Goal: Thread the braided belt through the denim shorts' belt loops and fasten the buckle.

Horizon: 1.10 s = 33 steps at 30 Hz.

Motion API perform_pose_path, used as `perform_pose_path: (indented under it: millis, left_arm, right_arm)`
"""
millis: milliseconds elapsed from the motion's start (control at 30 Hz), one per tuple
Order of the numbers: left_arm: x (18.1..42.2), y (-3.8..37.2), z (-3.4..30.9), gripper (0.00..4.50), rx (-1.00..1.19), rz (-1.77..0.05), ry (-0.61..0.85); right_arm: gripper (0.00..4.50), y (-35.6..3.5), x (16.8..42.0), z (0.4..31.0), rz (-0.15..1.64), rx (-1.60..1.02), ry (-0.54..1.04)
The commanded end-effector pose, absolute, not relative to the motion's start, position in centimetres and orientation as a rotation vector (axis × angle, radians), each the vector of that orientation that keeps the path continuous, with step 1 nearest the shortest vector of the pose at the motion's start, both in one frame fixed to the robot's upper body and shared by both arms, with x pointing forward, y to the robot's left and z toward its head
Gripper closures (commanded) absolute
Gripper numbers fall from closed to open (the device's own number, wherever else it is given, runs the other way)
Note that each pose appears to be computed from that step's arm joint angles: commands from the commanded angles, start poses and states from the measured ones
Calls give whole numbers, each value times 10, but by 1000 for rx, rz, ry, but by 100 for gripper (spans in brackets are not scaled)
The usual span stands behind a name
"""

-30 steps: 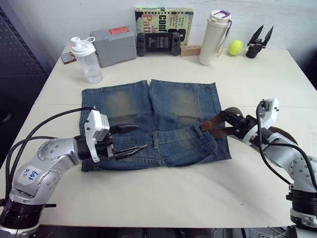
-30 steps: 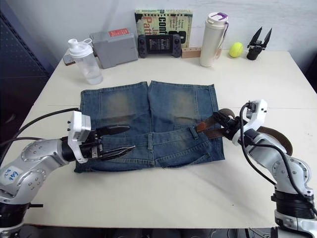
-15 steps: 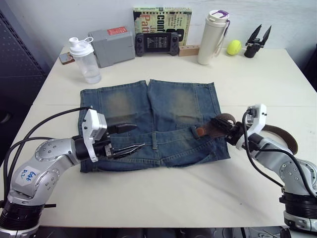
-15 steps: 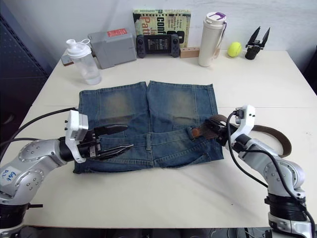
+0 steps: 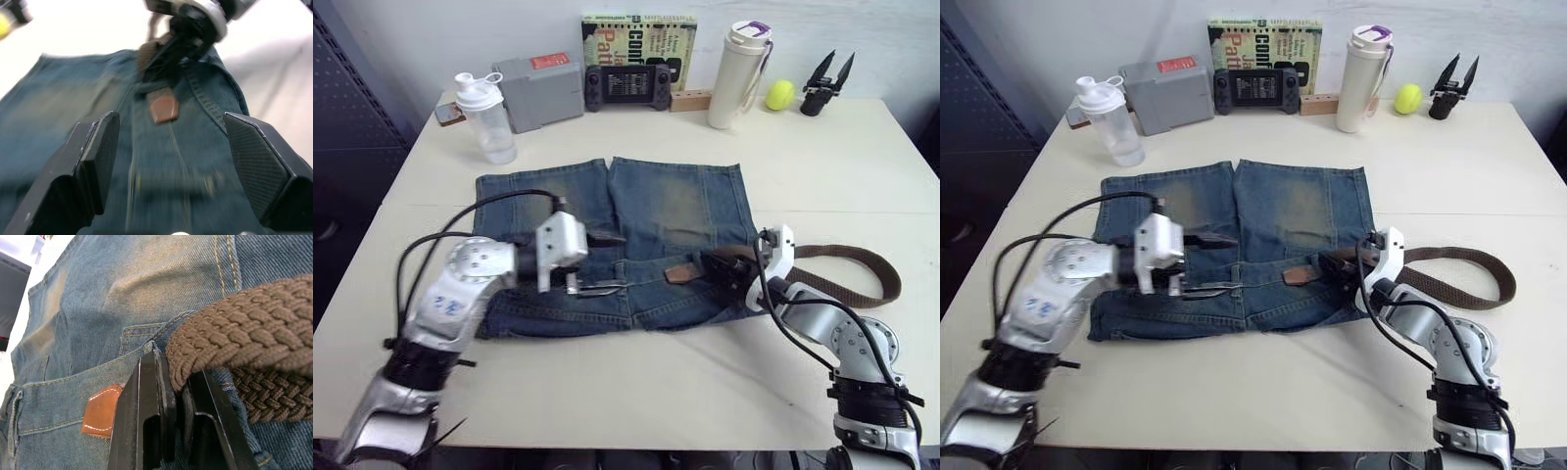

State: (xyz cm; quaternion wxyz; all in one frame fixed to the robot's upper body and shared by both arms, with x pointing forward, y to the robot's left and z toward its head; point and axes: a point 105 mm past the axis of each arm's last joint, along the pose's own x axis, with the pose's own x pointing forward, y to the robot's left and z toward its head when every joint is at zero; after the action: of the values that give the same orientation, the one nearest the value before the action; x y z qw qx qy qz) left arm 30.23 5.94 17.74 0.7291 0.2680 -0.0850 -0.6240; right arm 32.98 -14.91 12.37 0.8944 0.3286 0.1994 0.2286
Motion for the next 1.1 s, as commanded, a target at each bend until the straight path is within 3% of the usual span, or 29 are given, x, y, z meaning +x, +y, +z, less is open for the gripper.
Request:
perform_pose_path:
  millis: [33,200,300,900,1067,1100]
  left_arm:
    - [316,31,168,77,842,-1341,-342]
    - [332,14,147,77,1150,-1288,-503]
    - [337,12,141,77,1227,-1292,-548]
    - [357,1,137,77,1330,-1116,-692]
    - [351,-1,136,77,1310,-1131,-723]
    - [350,0,133,100,1313,-1144,-717]
  right_arm:
    - [450,-154,327,112,422,790,459]
    - [450,-157,329,115,378,948,443]
    - [450,-156,328,118,375,1010,440]
    - [450,-139,322,118,387,1083,432]
    - [450,-137,322,118,385,1082,428]
    - [450,-137,322,118,386,1083,427]
